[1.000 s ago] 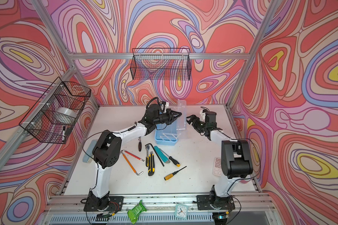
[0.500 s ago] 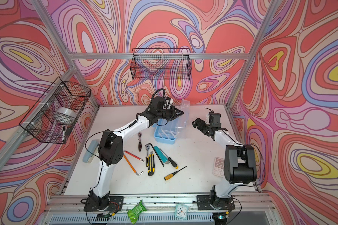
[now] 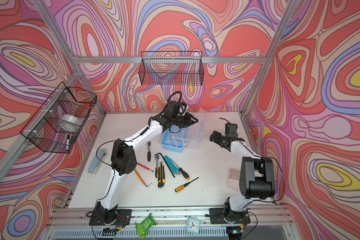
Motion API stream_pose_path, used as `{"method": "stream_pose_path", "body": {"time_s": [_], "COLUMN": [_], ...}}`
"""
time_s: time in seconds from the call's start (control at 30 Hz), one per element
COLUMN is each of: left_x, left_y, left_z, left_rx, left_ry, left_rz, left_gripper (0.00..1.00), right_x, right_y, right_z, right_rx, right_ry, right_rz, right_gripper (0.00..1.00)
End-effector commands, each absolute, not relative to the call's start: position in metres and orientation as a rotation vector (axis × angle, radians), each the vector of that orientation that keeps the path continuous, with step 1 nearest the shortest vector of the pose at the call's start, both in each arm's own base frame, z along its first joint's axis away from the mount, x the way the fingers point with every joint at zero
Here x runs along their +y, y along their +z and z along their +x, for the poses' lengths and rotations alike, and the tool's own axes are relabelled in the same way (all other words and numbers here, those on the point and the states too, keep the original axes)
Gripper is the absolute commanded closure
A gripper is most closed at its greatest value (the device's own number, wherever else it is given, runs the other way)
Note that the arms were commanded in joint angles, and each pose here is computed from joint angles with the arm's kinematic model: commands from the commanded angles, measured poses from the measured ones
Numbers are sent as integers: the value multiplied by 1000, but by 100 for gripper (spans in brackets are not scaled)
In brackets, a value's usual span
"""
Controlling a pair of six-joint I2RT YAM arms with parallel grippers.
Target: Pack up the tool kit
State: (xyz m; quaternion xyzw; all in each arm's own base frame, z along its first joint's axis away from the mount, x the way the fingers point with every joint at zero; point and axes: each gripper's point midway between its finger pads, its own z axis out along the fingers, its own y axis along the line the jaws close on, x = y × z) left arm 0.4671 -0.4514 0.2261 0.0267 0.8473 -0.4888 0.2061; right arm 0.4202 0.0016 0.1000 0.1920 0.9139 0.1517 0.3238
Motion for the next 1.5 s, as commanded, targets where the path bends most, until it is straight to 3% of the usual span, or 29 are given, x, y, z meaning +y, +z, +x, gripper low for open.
{"method": "stream_pose_path", "body": {"time_s": [0.0, 0.4, 0.73, 0.97, 1.47], "left_x": [-455, -436, -342, -306, -363], "left_y": [213, 235, 194, 160, 129], "left_z": [465, 456, 455, 447, 439], "left_rx": [2400, 2359, 2431, 2507, 2586], "left_ry": [-1311, -1220, -980, -846, -1053], "left_rz": [91, 152, -15, -63, -41], "left_gripper": [58, 24, 6, 1, 11], "right_x": [-13, -42, -21, -15, -9], "right_y": [103, 103, 108, 108, 115], "right_z": [413, 401, 398, 389, 382], "right_rx": [2394, 2398, 2406, 2406, 2385], "right_ry": [330, 265, 407, 437, 476], "right_rz": [516, 572, 486, 477, 455], "right_gripper": [2, 2, 11, 15, 14]}}
